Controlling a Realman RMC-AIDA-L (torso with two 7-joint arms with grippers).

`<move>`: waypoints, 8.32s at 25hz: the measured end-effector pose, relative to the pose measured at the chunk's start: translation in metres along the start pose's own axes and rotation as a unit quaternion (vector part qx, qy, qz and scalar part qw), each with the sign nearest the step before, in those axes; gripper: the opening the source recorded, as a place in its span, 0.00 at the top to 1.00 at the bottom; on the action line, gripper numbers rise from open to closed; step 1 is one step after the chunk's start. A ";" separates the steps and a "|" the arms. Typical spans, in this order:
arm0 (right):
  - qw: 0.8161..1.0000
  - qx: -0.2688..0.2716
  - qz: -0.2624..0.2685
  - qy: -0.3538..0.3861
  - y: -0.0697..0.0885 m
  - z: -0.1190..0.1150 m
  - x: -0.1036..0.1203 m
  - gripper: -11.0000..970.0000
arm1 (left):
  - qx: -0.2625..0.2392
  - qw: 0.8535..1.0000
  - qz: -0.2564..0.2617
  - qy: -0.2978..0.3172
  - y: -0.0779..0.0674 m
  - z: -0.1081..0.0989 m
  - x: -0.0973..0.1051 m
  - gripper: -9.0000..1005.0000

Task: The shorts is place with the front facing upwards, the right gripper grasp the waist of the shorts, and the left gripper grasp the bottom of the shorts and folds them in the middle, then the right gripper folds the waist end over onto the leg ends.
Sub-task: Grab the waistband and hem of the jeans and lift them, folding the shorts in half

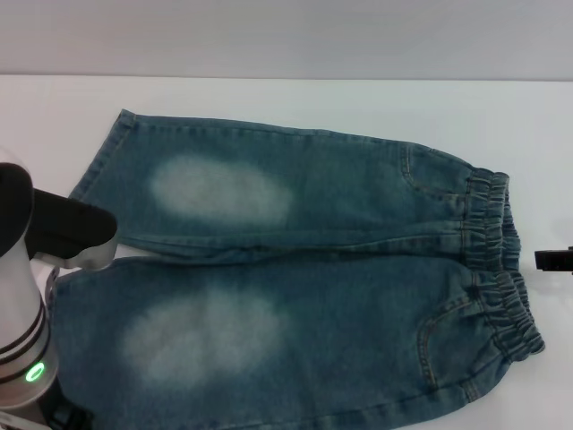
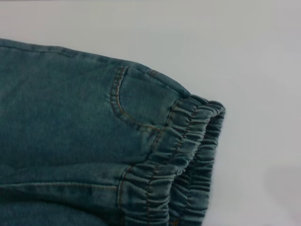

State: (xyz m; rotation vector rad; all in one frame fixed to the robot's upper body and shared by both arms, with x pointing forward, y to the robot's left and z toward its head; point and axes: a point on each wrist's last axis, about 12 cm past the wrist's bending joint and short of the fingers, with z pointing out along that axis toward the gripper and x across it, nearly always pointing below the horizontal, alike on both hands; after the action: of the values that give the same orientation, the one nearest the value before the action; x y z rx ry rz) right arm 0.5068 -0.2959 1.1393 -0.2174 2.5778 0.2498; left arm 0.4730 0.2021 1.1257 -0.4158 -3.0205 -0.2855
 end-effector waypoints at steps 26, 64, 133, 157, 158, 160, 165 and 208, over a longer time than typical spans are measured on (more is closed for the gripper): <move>1.000 0.001 0.002 0.000 -0.001 0.000 0.000 0.40 | -0.015 1.000 0.005 -0.003 0.002 -0.003 -0.003 0.40; 1.000 0.001 0.002 0.000 -0.001 0.000 0.000 0.44 | 0.017 0.999 0.042 0.016 -0.003 -0.001 -0.003 0.80; 0.991 -0.093 0.076 0.063 0.021 0.025 0.040 0.51 | 0.011 0.990 0.010 -0.142 0.015 -0.041 -0.043 0.97; 0.988 -0.133 0.021 0.072 0.029 0.026 0.042 0.93 | 0.019 0.989 0.013 -0.146 0.011 -0.038 -0.043 0.97; 0.988 -0.134 0.020 0.071 0.029 0.026 0.042 0.97 | 0.019 0.989 0.011 -0.147 0.011 -0.038 -0.043 0.97; 0.988 -0.138 0.017 0.063 0.029 0.024 0.040 0.97 | 0.022 0.988 0.006 -0.150 0.012 -0.037 -0.043 0.97; 0.979 -0.201 0.023 -0.005 0.028 0.011 0.026 0.98 | 0.030 0.986 -0.010 -0.165 0.017 -0.035 -0.044 0.97; 0.828 -0.328 0.330 -0.312 -0.063 0.042 0.046 0.98 | 0.091 0.888 -0.127 -0.433 0.098 -0.057 -0.063 0.97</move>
State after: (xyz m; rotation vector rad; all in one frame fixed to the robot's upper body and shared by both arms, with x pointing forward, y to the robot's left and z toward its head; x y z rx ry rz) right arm 0.5013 -0.3524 1.0714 0.4670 1.7315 1.2380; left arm 0.5633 0.2674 1.1921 -0.1355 -3.9343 0.2622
